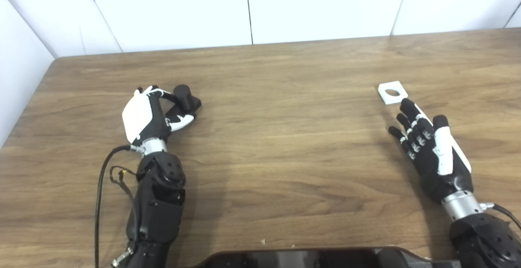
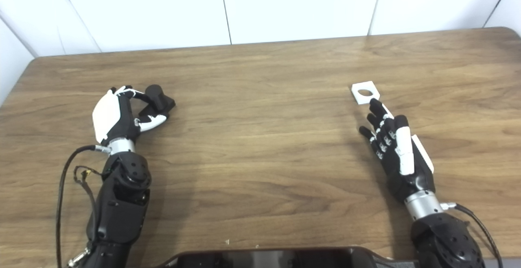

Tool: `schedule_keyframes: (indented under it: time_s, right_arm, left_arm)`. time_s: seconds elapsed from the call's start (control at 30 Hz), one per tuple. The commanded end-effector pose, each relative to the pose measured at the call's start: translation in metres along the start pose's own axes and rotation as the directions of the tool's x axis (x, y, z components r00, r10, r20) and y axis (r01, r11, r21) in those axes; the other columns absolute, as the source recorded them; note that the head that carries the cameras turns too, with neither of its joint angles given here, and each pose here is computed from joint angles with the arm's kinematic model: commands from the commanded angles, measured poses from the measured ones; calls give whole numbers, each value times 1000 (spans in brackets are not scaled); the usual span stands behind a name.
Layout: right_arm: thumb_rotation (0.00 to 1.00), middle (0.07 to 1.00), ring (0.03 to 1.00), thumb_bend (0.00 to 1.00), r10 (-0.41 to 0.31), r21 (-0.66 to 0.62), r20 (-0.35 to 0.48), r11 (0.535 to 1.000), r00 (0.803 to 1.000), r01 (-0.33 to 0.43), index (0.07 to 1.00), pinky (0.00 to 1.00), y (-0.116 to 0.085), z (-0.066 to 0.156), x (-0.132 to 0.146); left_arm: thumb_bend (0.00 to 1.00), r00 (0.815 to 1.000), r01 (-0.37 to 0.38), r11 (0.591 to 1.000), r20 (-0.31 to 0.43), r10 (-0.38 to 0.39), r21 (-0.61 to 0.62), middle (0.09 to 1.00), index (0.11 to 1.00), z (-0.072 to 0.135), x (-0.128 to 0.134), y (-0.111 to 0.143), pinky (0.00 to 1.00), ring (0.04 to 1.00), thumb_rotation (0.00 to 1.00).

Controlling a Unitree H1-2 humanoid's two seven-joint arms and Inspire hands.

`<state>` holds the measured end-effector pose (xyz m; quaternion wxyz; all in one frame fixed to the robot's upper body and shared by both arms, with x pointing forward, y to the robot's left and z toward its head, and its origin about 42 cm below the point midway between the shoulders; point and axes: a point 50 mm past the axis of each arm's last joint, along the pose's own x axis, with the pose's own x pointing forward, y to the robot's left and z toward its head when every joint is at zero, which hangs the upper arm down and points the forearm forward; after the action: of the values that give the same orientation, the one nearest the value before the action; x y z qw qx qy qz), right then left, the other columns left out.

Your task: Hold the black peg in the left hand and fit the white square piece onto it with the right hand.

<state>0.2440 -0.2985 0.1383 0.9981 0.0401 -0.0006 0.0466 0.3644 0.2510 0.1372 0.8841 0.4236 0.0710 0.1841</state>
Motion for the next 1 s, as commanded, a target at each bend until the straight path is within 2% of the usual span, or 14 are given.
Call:
schedule_keyframes:
  time_s: [0.0,0.13,0.27,0.37,0.57,0.73,0.83,0.97]
  right_arm:
    - [1000,997,1000,685,27,-20,57,999,998,-26,952,924,2,14,4]
    - [1000,996,1000,675,32,-19,59,999,998,-31,950,931,4,14,4]
    - [1000,999,1000,671,35,-17,57,999,998,-34,951,937,6,15,5]
    - [1000,1000,1000,674,38,-27,57,999,998,-37,949,935,8,15,5]
    - [1000,1000,1000,678,37,-36,57,999,998,-35,949,918,13,16,4]
    - [1000,1000,1000,679,35,-23,51,999,998,-34,968,937,17,16,2]
    - [1000,1000,1000,677,38,-13,53,999,998,-37,966,956,19,15,2]
    - [1000,1000,1000,669,39,-16,58,999,998,-38,965,952,21,16,2]
  left_arm:
    - [513,999,-23,1000,46,24,-18,886,490,9,0,10,860,982,45]
    - [514,997,-7,999,70,9,-32,872,490,12,-8,9,828,969,46]
    - [514,995,33,999,96,-30,-36,872,491,16,-19,10,860,968,49]
    - [514,992,62,998,112,-59,-24,873,491,18,-26,9,878,973,50]
    - [515,981,118,993,154,-121,28,869,491,23,-41,5,854,970,52]
    - [515,961,156,986,223,-165,57,871,492,30,-56,6,839,965,51]
    - [514,943,169,981,275,-190,97,857,492,35,-67,3,787,942,58]
    - [514,925,202,973,305,-228,114,858,492,41,-80,-1,792,937,61]
